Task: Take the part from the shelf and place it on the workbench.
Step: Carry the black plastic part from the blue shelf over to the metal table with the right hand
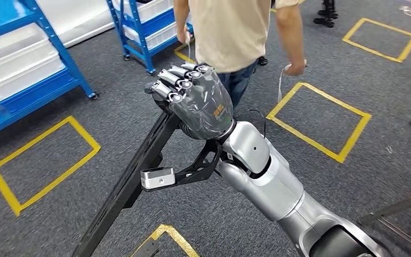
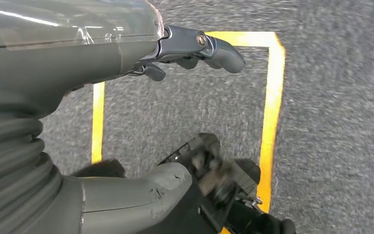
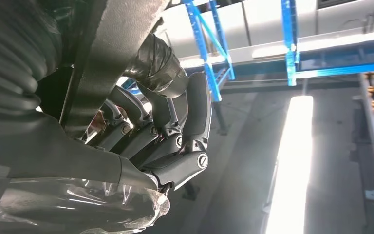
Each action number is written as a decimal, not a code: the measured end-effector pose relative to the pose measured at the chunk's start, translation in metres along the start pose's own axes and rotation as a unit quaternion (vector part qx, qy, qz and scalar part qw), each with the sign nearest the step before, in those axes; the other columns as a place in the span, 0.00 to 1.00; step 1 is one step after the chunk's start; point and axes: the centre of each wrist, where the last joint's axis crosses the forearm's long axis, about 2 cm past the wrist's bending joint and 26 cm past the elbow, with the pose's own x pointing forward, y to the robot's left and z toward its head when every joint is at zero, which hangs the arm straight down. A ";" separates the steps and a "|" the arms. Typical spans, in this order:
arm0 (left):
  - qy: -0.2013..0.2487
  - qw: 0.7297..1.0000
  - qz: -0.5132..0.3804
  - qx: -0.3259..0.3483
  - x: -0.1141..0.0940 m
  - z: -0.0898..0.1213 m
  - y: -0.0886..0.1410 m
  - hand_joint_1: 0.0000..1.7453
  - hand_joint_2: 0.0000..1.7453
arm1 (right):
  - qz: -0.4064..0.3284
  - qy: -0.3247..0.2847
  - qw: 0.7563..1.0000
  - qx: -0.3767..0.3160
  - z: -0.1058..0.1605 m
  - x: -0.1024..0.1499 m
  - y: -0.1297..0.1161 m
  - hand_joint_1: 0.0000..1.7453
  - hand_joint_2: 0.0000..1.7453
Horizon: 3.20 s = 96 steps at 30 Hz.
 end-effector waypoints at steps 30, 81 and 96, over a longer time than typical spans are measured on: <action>-0.019 1.000 -0.009 -0.008 0.014 -0.006 0.003 0.00 1.00 | 0.013 -0.009 1.000 -0.006 -0.001 0.005 -0.005 1.00 1.00; -0.035 0.999 -0.010 -0.012 0.026 -0.009 -0.001 0.00 1.00 | 0.026 -0.017 0.999 -0.006 -0.005 0.002 -0.007 1.00 1.00; -0.031 0.999 -0.006 -0.011 0.022 -0.007 -0.003 0.00 1.00 | 0.022 -0.014 1.000 -0.002 -0.005 0.003 -0.006 1.00 1.00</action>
